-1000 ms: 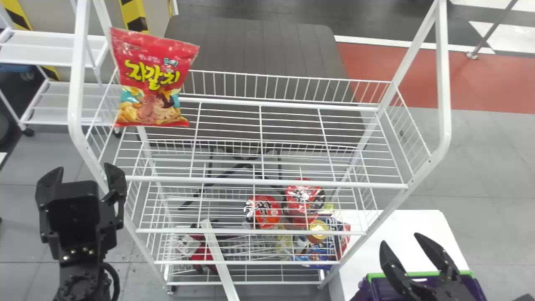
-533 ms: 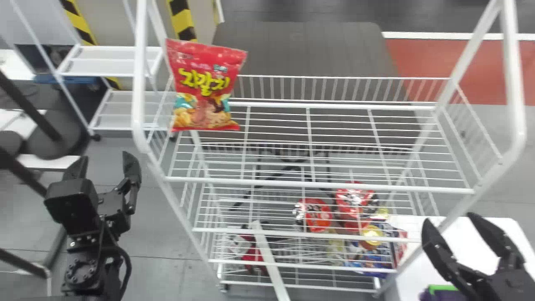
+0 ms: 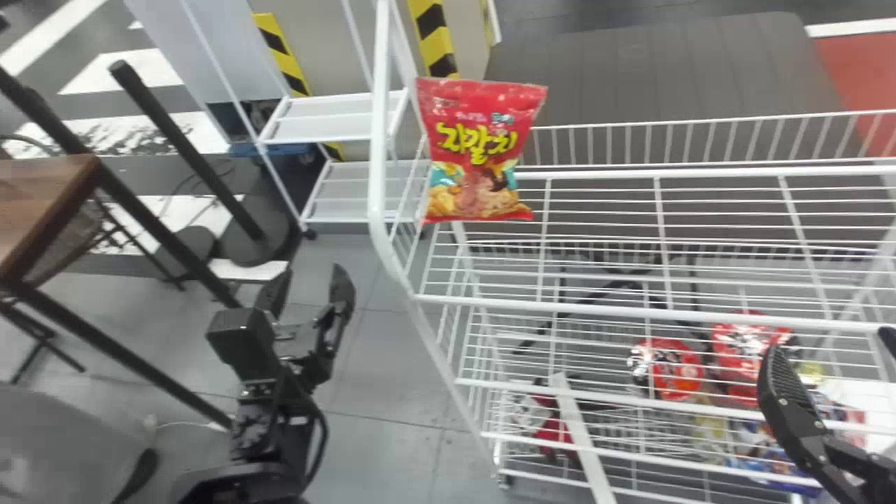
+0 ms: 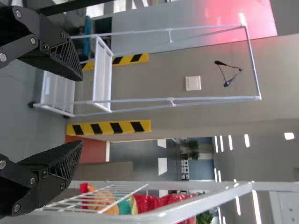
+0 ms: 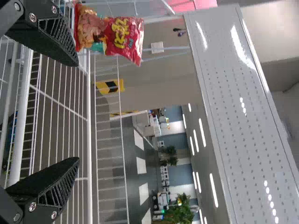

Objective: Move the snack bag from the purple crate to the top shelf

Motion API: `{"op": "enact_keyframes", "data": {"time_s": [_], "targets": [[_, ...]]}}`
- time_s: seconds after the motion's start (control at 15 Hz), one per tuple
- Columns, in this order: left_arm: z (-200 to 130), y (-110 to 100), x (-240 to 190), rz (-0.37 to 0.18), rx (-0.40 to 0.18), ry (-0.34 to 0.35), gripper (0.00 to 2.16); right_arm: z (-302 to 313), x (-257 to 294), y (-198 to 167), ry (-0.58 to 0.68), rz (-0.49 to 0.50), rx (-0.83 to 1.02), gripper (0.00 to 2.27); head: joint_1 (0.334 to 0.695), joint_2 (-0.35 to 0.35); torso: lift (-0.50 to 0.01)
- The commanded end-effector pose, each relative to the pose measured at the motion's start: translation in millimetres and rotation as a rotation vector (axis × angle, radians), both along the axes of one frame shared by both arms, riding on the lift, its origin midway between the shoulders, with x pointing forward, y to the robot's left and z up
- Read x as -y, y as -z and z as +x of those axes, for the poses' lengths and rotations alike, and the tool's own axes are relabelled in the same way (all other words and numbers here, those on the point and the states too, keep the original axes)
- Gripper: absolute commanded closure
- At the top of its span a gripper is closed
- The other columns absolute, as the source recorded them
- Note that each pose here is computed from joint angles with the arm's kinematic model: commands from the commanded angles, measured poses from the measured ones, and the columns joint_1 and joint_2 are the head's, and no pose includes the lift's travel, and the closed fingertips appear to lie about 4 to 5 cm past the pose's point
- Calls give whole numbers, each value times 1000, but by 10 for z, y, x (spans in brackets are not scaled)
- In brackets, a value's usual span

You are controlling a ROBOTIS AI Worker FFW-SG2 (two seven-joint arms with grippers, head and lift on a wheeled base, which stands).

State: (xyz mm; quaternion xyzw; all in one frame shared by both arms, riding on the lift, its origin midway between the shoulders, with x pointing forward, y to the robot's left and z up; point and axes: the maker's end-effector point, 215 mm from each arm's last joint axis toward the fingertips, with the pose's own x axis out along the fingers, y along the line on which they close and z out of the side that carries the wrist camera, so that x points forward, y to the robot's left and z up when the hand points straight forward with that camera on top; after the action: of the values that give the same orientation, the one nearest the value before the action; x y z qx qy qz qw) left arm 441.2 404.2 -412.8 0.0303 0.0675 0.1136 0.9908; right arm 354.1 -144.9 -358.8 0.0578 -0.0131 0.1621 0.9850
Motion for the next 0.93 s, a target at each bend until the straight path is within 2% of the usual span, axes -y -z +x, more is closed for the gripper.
{"op": "enact_keyframes", "data": {"time_s": [0.0, 0.13, 0.33, 0.87], "targets": [[-60, 0, -44, -30, 18, -13, 431, -37, -129, 8, -27, -27, -2, 97, 695, 350, 0], [-170, -99, -83, -10, 49, -17, 431, -47, -157, 101, -36, -51, -25, 97, 695, 350, 0], [-222, -133, -58, -15, 55, -12, 431, -36, -120, 109, -32, -67, -25, 97, 695, 350, 0], [-295, -50, -25, -8, 27, -10, 431, -14, 149, 115, 15, -83, -38, 97, 695, 350, 0]]}}
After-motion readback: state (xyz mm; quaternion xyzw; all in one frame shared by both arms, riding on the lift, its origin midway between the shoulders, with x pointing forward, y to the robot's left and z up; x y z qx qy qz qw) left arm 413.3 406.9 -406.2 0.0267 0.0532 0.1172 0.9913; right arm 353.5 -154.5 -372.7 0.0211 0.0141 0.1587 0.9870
